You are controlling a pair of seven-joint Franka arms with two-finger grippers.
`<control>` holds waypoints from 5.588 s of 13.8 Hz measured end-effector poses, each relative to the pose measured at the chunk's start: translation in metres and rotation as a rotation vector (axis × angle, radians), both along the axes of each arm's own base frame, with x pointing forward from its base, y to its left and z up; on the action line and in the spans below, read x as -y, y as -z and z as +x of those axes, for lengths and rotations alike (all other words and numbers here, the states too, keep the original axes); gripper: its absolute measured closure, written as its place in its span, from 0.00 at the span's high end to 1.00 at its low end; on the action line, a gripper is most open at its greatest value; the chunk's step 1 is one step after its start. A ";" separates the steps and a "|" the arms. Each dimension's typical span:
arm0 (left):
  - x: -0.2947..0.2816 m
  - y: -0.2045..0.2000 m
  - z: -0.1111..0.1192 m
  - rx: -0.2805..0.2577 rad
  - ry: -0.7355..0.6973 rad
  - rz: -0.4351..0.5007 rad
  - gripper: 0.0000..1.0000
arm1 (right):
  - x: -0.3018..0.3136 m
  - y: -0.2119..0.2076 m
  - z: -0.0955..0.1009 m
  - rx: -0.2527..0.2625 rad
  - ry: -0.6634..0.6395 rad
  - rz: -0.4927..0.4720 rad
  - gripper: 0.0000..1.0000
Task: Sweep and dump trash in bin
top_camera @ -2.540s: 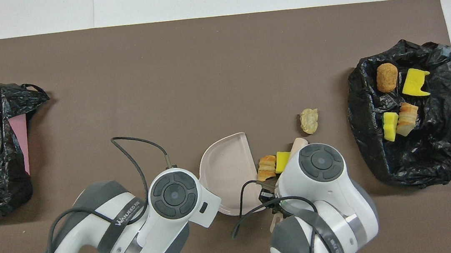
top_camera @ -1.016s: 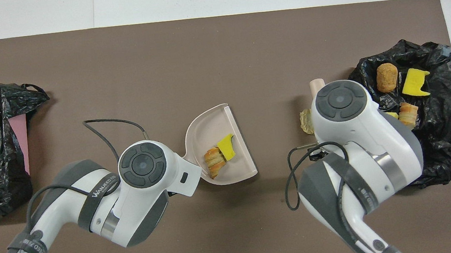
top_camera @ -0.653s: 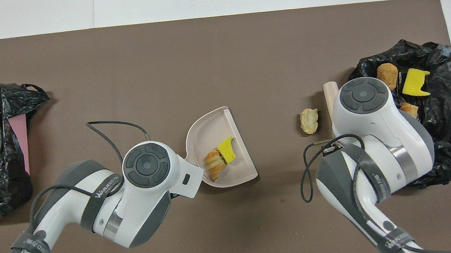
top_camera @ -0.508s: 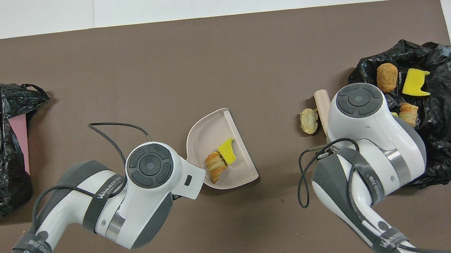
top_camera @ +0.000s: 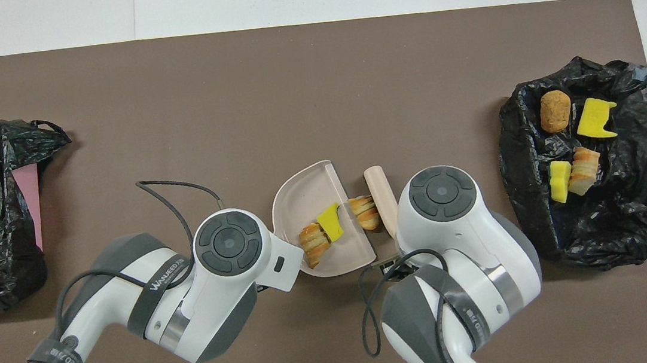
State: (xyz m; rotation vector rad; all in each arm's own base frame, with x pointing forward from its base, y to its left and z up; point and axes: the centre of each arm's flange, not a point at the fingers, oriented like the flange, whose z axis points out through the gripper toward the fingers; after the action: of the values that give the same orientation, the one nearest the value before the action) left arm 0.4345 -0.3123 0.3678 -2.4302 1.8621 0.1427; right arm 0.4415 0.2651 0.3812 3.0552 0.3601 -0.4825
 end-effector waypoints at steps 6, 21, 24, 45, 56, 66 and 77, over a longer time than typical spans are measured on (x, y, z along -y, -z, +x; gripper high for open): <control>0.002 0.007 0.003 0.051 0.006 -0.044 0.31 | -0.040 -0.025 -0.012 0.034 -0.025 0.057 0.26; -0.124 -0.069 0.115 0.014 0.080 -0.154 0.31 | -0.124 -0.054 -0.162 0.097 0.209 0.023 0.26; -0.166 -0.105 0.134 0.001 0.093 -0.185 0.31 | -0.141 -0.041 -0.188 0.064 0.184 0.023 0.26; -0.596 -0.132 0.136 0.026 0.135 0.010 0.31 | -0.131 -0.021 -0.123 0.104 0.415 0.124 0.92; -0.588 -0.168 0.169 -0.125 0.287 0.575 0.31 | 0.064 -0.137 0.083 0.403 0.490 0.118 1.00; -0.548 -0.227 0.151 -0.087 0.248 0.895 0.31 | 0.173 -0.270 0.086 0.364 0.442 -0.020 1.00; -0.442 -0.209 0.151 0.089 -0.139 0.368 0.31 | 0.201 -0.273 0.091 0.333 0.386 -0.020 1.00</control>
State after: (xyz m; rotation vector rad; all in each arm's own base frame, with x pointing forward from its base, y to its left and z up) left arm 0.5851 0.1301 0.5764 -2.2658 1.4768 0.3460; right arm 0.5324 0.0639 0.6537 3.1070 -0.2466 0.0242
